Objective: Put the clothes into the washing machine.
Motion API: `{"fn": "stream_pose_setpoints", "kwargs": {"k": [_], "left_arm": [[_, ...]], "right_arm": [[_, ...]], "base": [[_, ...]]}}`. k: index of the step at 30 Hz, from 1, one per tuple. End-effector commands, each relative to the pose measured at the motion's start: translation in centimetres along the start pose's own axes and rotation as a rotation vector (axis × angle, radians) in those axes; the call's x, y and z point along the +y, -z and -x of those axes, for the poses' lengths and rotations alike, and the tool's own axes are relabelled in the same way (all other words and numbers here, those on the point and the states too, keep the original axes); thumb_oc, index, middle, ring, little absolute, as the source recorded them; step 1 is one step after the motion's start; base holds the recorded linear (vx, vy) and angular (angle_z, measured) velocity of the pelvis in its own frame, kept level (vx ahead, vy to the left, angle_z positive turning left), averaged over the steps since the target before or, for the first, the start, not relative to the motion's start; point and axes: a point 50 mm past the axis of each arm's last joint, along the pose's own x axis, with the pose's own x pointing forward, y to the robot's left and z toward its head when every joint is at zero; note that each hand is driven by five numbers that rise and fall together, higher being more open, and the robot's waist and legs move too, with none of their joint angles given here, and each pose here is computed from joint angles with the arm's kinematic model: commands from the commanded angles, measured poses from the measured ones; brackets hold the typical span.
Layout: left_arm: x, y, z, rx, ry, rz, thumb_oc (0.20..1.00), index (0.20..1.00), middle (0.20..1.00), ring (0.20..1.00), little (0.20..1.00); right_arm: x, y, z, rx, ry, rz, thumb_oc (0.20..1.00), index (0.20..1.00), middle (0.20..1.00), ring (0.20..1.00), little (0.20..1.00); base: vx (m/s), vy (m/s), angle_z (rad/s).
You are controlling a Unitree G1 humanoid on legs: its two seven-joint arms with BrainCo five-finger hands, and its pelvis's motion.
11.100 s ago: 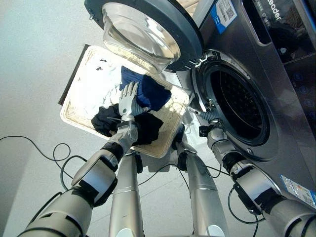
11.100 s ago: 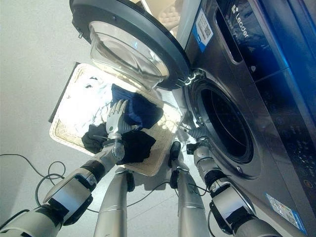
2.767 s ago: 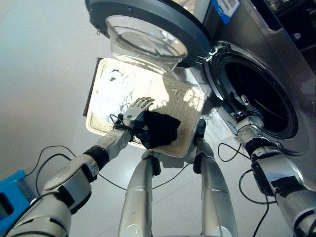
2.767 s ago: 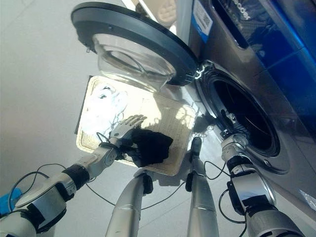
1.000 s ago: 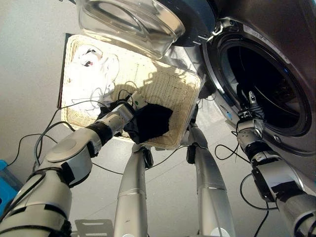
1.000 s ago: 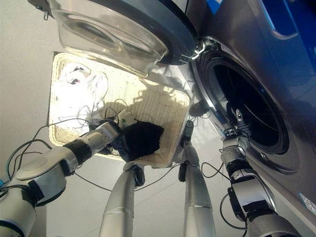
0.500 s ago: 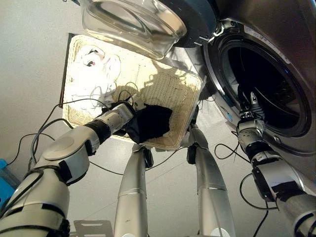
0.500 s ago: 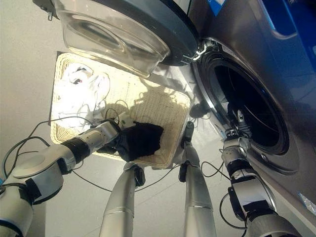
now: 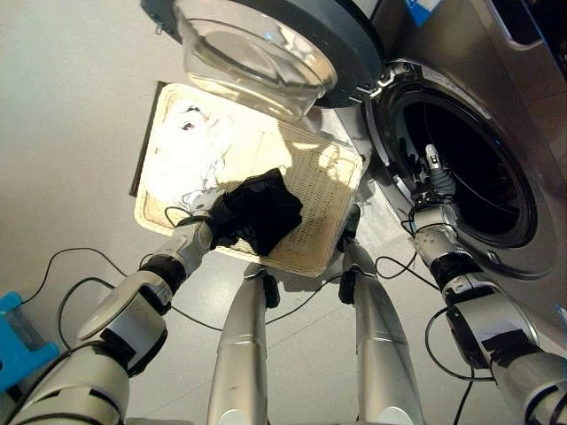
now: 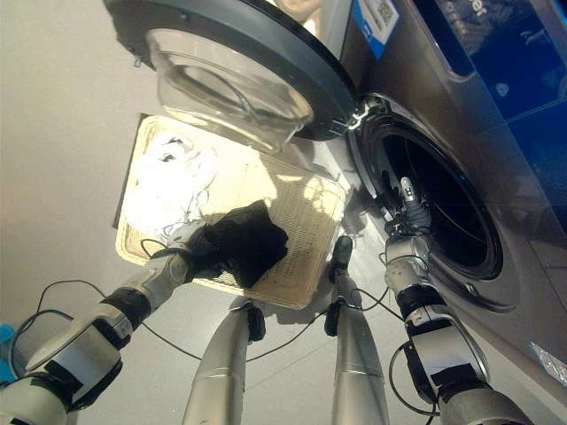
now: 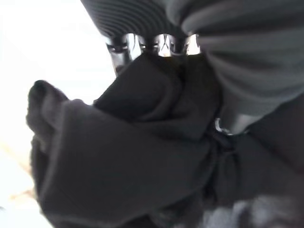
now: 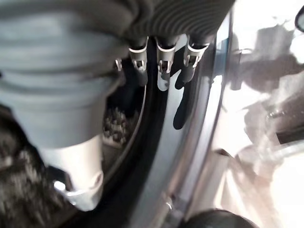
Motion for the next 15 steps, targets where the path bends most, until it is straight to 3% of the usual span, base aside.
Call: {"fn": "stream_pose_setpoints", "kwargs": {"k": [1,10,12,15], "left_arm": [[1.4,-1.5,-0.1,-0.154,-0.12,0.006,0.2,0.2,0.2,0.2,0.2],[0.7,-2.6,1.3,-0.262,-0.24,0.174,0.2,0.2,0.2,0.2,0.2],[0.6,-3.2,2.0,-0.323,-0.278,0.22,0.2,0.2,0.2,0.2,0.2],[0.7,-3.7,2.4,-0.376,-0.29,0.239,0.2,0.2,0.2,0.2,0.2]], "right_arm": [[-1.1,-1.4,0.0,-0.084,-0.002,0.155,1.0,1.0,1.0,1.0,1.0],[-0.7,1.7,2.7,-0.084,-0.167,0.58,1.0,1.0,1.0,1.0,1.0],[-0.4,2.9,4.1,-0.142,-0.296,0.882,1.0,1.0,1.0,1.0,1.0],[-0.1,3.3,4.8,-0.21,-0.389,1.117,1.0,1.0,1.0,1.0,1.0]], "base": [[0.0,0.0,0.0],[0.0,0.035,-0.06],[0.01,0.009,-0.09],[0.0,-0.003,-0.03]]}}
